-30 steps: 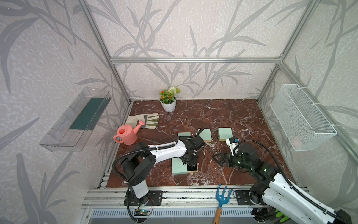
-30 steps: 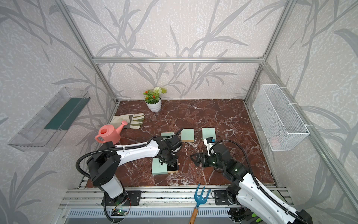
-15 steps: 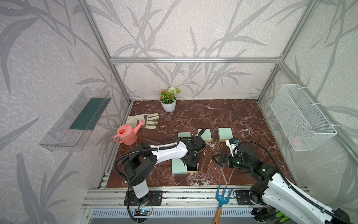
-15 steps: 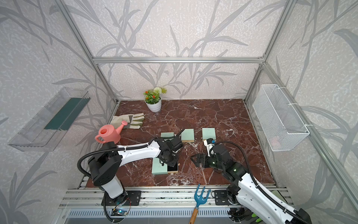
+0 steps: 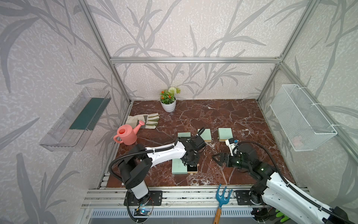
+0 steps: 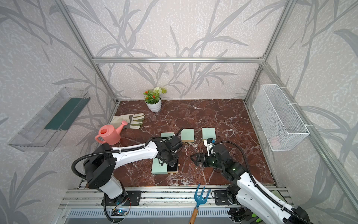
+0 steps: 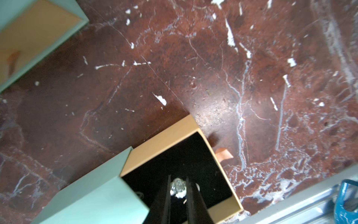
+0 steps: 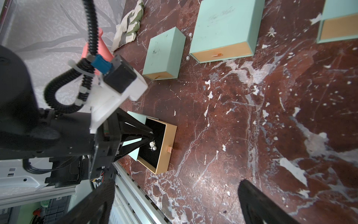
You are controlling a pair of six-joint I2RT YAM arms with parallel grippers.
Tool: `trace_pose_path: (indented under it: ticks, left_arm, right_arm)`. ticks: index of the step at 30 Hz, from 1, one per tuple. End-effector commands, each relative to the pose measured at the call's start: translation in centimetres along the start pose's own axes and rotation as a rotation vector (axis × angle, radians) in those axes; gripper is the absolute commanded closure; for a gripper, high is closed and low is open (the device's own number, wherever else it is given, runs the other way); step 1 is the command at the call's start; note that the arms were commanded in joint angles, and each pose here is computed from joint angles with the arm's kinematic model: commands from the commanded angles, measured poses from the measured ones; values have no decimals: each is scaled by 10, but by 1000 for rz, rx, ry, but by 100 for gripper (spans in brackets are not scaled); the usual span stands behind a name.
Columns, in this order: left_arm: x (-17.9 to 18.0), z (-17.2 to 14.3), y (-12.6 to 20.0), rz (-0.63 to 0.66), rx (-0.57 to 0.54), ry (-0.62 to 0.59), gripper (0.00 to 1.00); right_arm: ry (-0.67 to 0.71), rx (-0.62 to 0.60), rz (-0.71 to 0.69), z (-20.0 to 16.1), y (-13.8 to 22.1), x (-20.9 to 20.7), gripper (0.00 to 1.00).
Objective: Take out the earrings from the drawer-style jewelry box
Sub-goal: Pick up the earring from the drawer, then place the earring at the center of the board.
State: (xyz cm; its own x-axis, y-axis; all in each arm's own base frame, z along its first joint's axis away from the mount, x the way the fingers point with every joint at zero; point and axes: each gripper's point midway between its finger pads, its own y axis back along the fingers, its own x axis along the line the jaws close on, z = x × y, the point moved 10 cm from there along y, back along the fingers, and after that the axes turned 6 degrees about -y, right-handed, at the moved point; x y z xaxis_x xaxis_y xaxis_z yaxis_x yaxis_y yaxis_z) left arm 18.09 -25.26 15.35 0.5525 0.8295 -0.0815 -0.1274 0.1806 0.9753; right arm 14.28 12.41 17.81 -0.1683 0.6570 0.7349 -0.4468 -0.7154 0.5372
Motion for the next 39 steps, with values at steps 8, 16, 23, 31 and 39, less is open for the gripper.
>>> trace_pose_path:
  ticks: [8, 16, 23, 31, 39]
  left_arm:
    - [15, -16, 52, 87, -120, 136, 83]
    - [54, -5, 89, 141, -213, 272, 83]
    - [111, 20, 93, 187, -272, 420, 82]
    - [162, 49, 65, 216, -222, 545, 83]
    - [186, 69, 29, 226, -153, 584, 83]
  right_arm:
    - [34, -27, 26, 10, -1, 7, 1]
    - [65, -21, 42, 17, -3, 15, 1]
    - [82, -22, 86, 20, -2, 21, 1]
    - [93, 2, 120, 21, -1, 27, 1]
    - [139, 35, 114, 17, 2, 26, 1]
